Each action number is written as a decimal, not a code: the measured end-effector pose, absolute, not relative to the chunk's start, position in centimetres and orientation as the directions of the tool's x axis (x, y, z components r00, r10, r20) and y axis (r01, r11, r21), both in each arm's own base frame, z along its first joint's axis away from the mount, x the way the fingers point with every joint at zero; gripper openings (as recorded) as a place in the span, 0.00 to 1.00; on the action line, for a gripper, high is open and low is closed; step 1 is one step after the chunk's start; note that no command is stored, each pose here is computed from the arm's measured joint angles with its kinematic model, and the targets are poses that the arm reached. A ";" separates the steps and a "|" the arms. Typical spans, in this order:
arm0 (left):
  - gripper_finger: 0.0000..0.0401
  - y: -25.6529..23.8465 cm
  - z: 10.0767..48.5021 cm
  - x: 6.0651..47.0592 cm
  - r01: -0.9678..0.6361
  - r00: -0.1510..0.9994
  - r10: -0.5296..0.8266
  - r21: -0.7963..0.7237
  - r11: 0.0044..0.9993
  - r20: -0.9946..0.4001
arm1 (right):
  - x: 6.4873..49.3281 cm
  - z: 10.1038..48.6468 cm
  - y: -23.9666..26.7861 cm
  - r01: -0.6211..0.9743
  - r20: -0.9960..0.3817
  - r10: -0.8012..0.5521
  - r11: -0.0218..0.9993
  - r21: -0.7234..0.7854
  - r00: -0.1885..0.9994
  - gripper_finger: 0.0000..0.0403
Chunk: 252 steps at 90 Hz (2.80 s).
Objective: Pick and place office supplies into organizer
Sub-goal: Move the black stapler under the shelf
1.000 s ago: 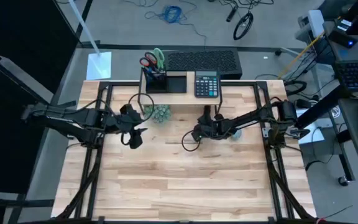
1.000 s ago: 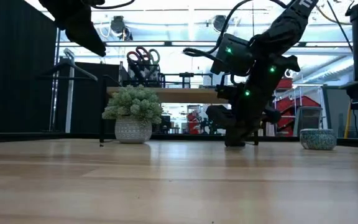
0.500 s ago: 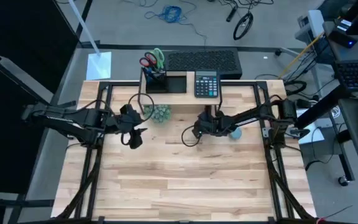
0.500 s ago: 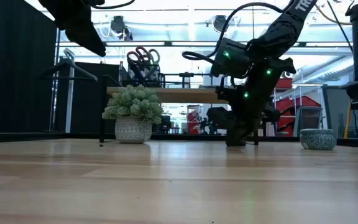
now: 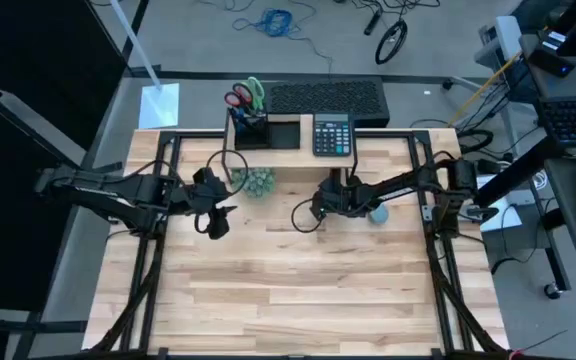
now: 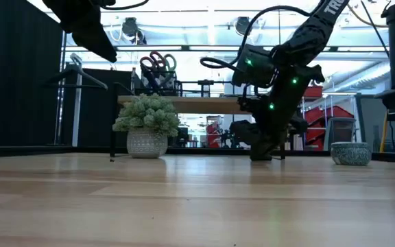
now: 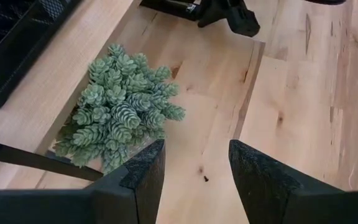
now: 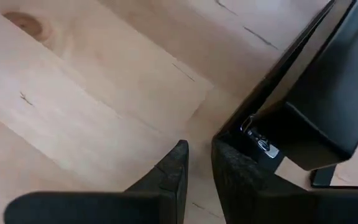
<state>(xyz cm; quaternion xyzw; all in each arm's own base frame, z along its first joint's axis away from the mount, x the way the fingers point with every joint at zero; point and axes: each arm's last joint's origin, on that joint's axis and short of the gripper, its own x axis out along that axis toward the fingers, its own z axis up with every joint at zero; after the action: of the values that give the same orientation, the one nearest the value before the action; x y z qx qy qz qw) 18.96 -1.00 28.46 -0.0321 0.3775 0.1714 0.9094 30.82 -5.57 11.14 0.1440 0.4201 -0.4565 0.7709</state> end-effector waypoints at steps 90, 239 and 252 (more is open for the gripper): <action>0.42 -1.0 28.5 19.0 -0.338 0.656 0.299 0.084 0.937 -0.693 | 26.0 11.4 9.8 0.824 -0.346 -0.801 0.555 -0.119 0.489 0.13; 0.42 -1.0 28.5 19.0 -0.333 0.656 0.302 0.093 0.938 -0.692 | 29.2 8.0 -1.6 0.861 -0.370 -0.910 0.335 -0.383 0.189 0.00; 0.42 -1.0 28.5 19.0 -0.328 0.656 0.302 0.099 0.939 -0.692 | 29.2 8.0 -2.1 0.867 -0.370 -0.912 0.321 -0.380 0.175 0.00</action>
<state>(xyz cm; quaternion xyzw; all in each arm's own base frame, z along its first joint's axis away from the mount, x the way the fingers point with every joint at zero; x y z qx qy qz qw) 18.98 -0.97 28.49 -0.0175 0.3767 0.1731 0.9098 29.18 -2.11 8.01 -0.0413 0.2729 -0.5813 0.7654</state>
